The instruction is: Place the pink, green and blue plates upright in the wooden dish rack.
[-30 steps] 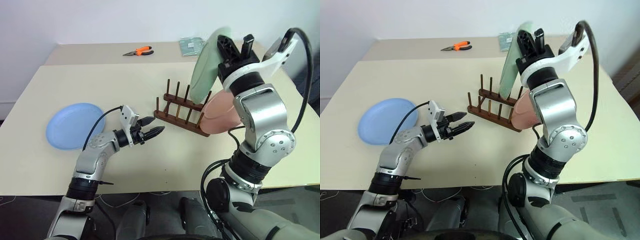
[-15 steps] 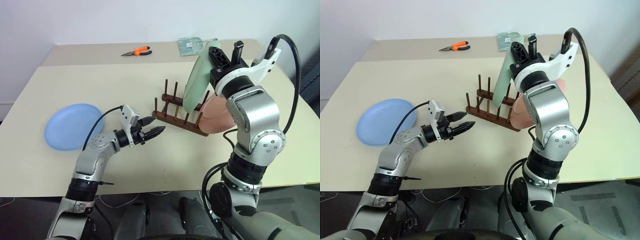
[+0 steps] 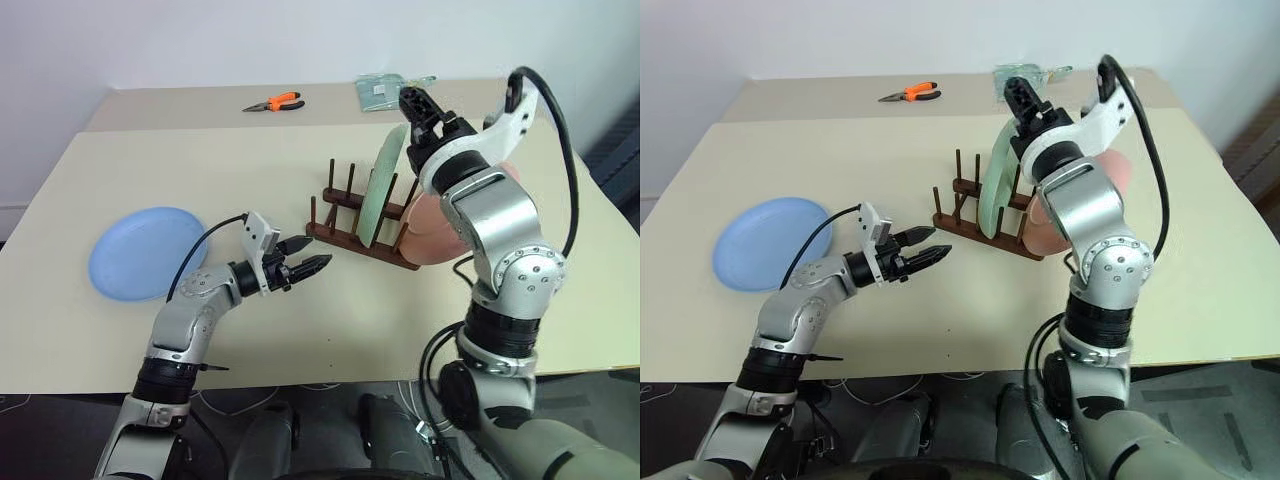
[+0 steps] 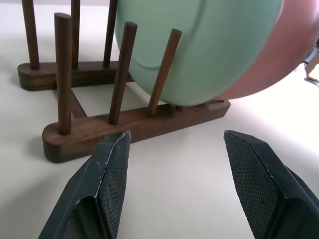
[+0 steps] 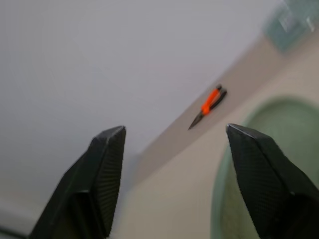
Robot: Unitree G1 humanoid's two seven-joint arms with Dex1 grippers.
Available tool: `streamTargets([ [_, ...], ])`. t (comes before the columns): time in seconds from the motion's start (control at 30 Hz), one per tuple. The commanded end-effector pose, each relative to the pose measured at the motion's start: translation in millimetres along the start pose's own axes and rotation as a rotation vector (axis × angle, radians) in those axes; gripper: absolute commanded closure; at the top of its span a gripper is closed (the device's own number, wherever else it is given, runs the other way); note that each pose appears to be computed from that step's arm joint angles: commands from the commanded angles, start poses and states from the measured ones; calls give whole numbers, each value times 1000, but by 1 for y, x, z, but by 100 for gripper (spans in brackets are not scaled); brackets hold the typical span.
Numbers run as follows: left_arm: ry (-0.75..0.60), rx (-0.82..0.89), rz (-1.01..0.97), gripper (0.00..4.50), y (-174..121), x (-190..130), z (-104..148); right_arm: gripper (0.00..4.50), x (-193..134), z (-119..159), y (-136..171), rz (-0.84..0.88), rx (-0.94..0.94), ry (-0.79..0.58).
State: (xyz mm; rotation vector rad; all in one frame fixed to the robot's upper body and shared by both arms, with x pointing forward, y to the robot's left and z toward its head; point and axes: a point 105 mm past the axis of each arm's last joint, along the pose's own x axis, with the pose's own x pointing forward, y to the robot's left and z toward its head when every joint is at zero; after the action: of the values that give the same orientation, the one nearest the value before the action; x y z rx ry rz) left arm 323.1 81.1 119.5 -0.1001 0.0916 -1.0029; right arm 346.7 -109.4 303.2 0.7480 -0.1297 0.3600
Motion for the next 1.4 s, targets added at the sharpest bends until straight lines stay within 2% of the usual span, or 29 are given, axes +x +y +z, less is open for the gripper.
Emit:
streamTargets([
  [0.03,-48,25,31,141,5,-6,16,156,-6,19,25,152,-202,-60],
  [0.1,-79,30,137,89,24,-14,24,150,-14,27,33,238,-375,-74],
  [0.13,-106,35,198,63,34,-20,30,124,-18,28,38,292,-464,-67],
  [0.17,-145,44,289,17,48,-31,40,89,-24,26,46,365,-607,-56],
  [0.2,-170,49,347,0,57,-38,47,63,-28,24,50,414,-700,-44],
  [0.23,-184,66,460,0,73,-50,54,13,-33,17,55,476,-802,-13],
  [0.27,-183,76,617,0,94,-68,59,6,-38,6,58,547,-901,37],
  [0.37,-182,123,961,0,131,-119,75,6,-48,-22,57,696,-1080,142],
  [0.47,-219,68,1303,0,155,-184,87,6,-52,-49,51,797,-1117,220],
  [0.53,-213,40,1419,0,159,-208,86,6,-52,-58,47,822,-1128,236],
  [0.63,-168,-72,1500,0,150,-243,69,6,-50,-75,44,862,-1120,259],
  [0.73,-133,-240,1464,0,133,-248,39,6,-48,-86,42,887,-1101,267],
  [0.9,-177,-516,1435,0,116,-246,5,6,-46,-96,41,908,-1086,272],
  [1.0,-209,-648,1457,82,113,-246,-12,0,-43,-98,40,899,-1087,260],
  [1.13,-238,-667,1421,281,113,-235,-13,0,-40,-98,35,878,-1088,280],
  [1.23,-303,-576,1279,432,112,-207,12,0,-41,-100,29,866,-1097,301],
  [1.4,-457,-392,1010,442,96,-163,64,0,-54,-108,10,847,-1120,373],
])
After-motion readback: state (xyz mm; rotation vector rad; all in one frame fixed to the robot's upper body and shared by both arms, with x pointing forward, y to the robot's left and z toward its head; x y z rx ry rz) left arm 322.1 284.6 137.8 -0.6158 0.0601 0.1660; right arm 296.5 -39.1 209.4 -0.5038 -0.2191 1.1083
